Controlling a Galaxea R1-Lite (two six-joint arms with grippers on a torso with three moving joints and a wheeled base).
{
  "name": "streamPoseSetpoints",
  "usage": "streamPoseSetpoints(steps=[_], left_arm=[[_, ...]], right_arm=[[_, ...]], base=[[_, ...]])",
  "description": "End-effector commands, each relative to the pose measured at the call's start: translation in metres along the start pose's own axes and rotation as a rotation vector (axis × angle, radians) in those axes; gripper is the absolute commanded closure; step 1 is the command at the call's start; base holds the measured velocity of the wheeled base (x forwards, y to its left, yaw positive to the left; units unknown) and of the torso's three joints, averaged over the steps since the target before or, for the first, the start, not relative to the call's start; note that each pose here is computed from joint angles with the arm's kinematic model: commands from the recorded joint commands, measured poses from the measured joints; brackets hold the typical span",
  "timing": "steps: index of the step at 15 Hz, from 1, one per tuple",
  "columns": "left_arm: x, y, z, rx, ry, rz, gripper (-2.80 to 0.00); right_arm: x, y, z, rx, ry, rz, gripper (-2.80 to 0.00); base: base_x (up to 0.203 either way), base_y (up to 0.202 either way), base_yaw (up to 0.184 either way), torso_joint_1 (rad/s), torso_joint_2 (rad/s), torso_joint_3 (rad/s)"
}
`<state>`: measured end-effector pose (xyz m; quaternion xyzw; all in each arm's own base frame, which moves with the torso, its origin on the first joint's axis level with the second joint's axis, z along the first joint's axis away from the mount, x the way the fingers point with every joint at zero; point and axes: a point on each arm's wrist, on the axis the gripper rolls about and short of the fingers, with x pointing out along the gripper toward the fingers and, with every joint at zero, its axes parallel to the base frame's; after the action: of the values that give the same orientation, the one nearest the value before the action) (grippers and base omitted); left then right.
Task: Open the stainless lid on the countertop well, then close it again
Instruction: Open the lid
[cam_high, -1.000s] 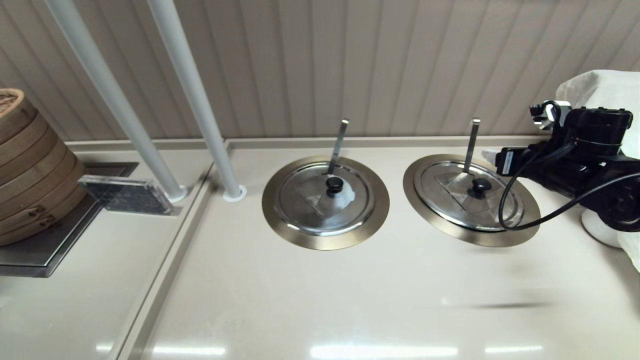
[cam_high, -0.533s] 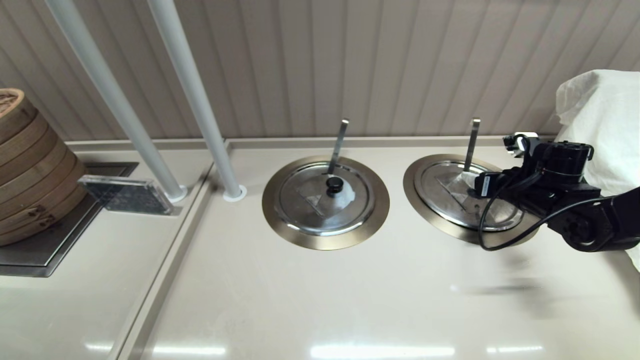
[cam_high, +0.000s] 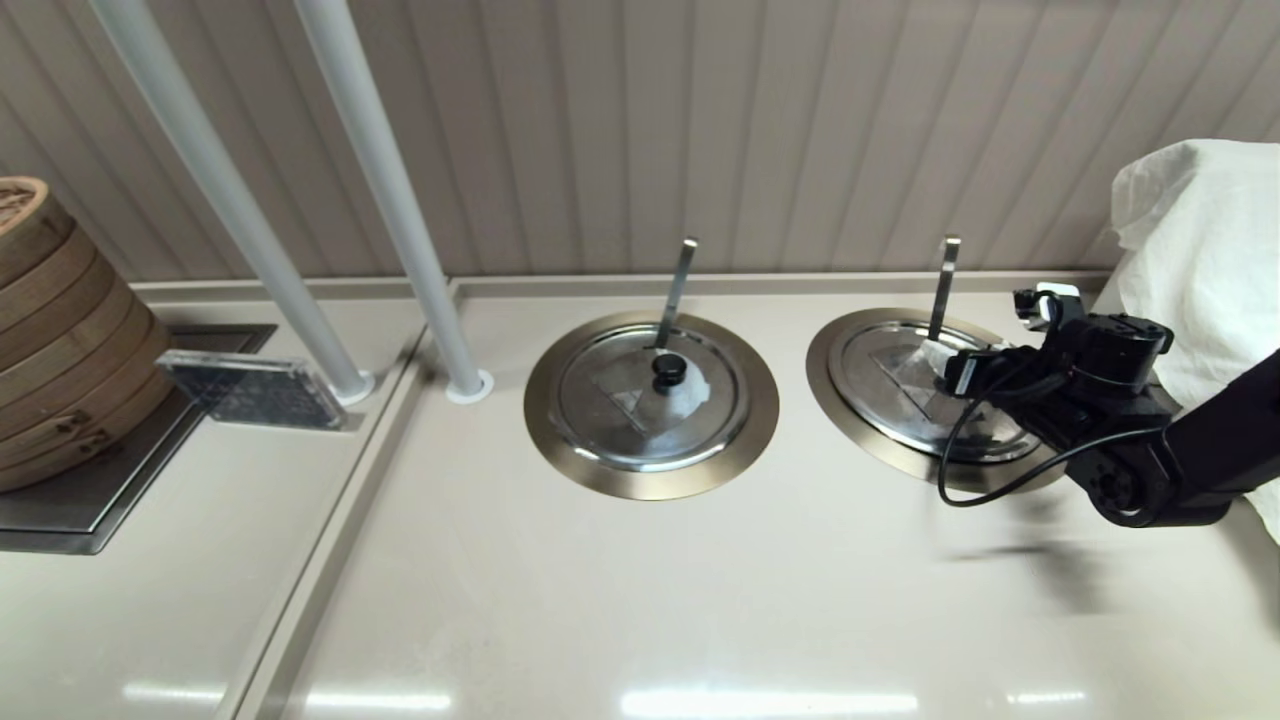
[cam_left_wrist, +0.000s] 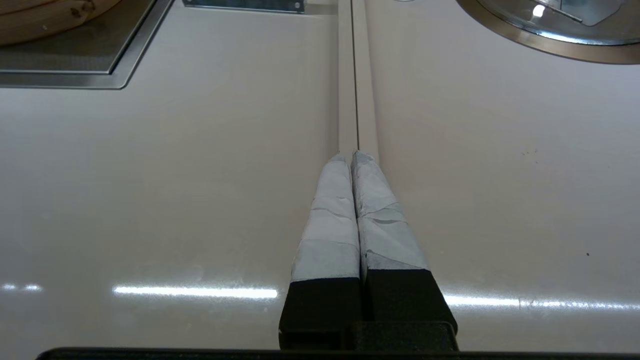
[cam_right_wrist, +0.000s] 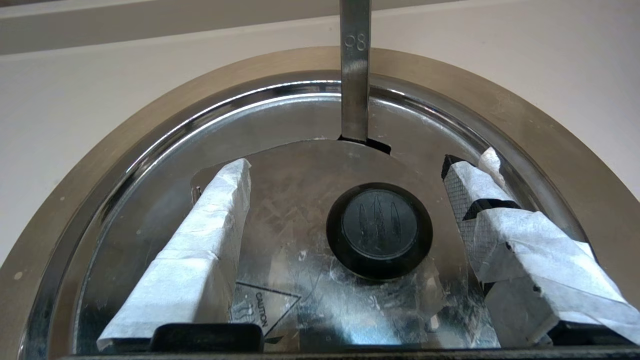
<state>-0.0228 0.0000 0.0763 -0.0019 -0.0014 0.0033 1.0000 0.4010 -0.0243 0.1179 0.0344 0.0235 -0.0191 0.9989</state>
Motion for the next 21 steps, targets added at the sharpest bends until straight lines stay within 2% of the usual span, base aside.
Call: streamPoseSetpoints(steps=[1, 6, 14, 21], left_arm=[[0.0, 0.0, 0.0, -0.001, 0.0, 0.001, 0.0], [0.0, 0.0, 0.0, -0.001, 0.0, 0.001, 0.0], [0.0, 0.0, 0.0, -0.001, 0.0, 0.001, 0.0], [0.0, 0.0, 0.0, -0.001, 0.0, 0.001, 0.0]], right_arm=[[0.005, -0.002, -0.009, 0.002, -0.01, 0.005, -2.8], [0.007, -0.007, -0.013, 0.029, 0.002, 0.05, -2.8], [0.013, -0.007, -0.024, 0.04, 0.025, 0.052, -2.8], [0.007, -0.002, -0.007, 0.063, -0.007, 0.066, -2.8]], base=[[0.0, 0.0, 0.0, 0.0, 0.0, 0.0], [0.0, 0.0, 0.0, 0.0, 0.0, 0.0], [0.0, 0.0, 0.0, 0.0, 0.0, 0.0], [0.0, 0.0, 0.0, 0.0, 0.0, 0.0]])
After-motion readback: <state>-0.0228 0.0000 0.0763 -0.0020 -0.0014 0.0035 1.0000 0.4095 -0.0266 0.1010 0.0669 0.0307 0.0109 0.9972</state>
